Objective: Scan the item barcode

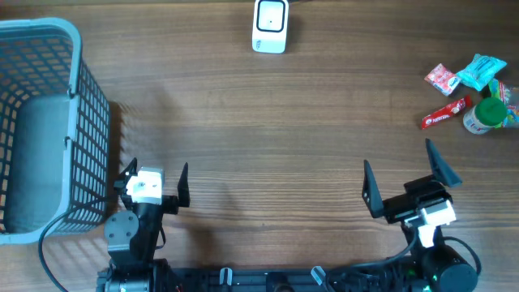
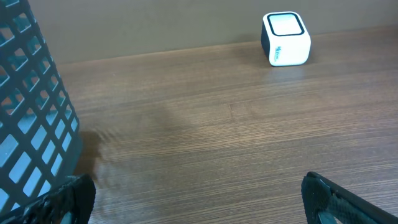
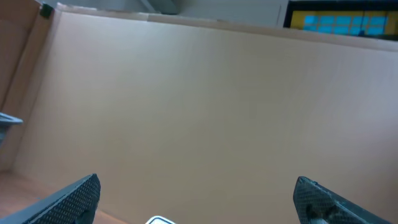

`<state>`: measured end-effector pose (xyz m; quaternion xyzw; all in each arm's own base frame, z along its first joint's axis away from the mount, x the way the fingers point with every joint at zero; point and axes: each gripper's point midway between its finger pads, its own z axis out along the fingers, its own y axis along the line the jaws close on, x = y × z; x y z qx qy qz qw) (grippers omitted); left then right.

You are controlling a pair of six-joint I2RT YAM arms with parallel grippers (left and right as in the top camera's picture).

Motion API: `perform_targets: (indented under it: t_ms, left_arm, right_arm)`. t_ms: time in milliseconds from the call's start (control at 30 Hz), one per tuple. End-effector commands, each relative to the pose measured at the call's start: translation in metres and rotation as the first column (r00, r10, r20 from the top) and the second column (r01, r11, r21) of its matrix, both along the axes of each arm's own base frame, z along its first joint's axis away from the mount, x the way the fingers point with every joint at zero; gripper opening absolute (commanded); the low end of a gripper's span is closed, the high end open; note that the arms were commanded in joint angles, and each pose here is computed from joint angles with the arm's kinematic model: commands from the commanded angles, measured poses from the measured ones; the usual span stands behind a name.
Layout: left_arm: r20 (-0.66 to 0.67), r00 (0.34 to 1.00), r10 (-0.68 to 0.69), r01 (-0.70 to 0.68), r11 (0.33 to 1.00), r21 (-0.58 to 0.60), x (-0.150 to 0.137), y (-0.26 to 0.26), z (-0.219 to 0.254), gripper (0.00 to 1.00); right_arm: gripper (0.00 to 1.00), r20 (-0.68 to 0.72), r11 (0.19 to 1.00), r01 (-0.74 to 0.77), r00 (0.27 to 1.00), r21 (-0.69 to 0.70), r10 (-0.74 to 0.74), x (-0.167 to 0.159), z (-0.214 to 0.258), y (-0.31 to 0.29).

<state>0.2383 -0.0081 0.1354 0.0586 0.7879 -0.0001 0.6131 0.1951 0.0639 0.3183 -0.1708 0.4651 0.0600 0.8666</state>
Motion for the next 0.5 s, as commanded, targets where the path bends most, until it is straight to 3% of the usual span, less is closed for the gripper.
perform_targets:
  t_ms: [0,367,467]
  left_arm:
    - [0.004,1.000,-0.017,0.017,1.000,0.010,0.000,-0.003,0.000,1.00]
    - [0.004,1.000,-0.017,0.017,1.000,0.010,0.000,-0.003,0.000,1.00]
    - [0.004,1.000,-0.017,0.017,1.000,0.010,0.000,-0.003,0.000,1.00]
  right_arm:
    - [1.00,0.015,0.999,0.027,1.000,0.036,-0.028,-0.001,0.001,-0.007]
    - [1.00,-0.013,0.996,0.064,0.998,0.054,-0.063,0.008,-0.015,-0.013]
    - [1.00,-0.082,0.997,0.067,0.995,0.046,-0.063,0.016,-0.030,-0.012]
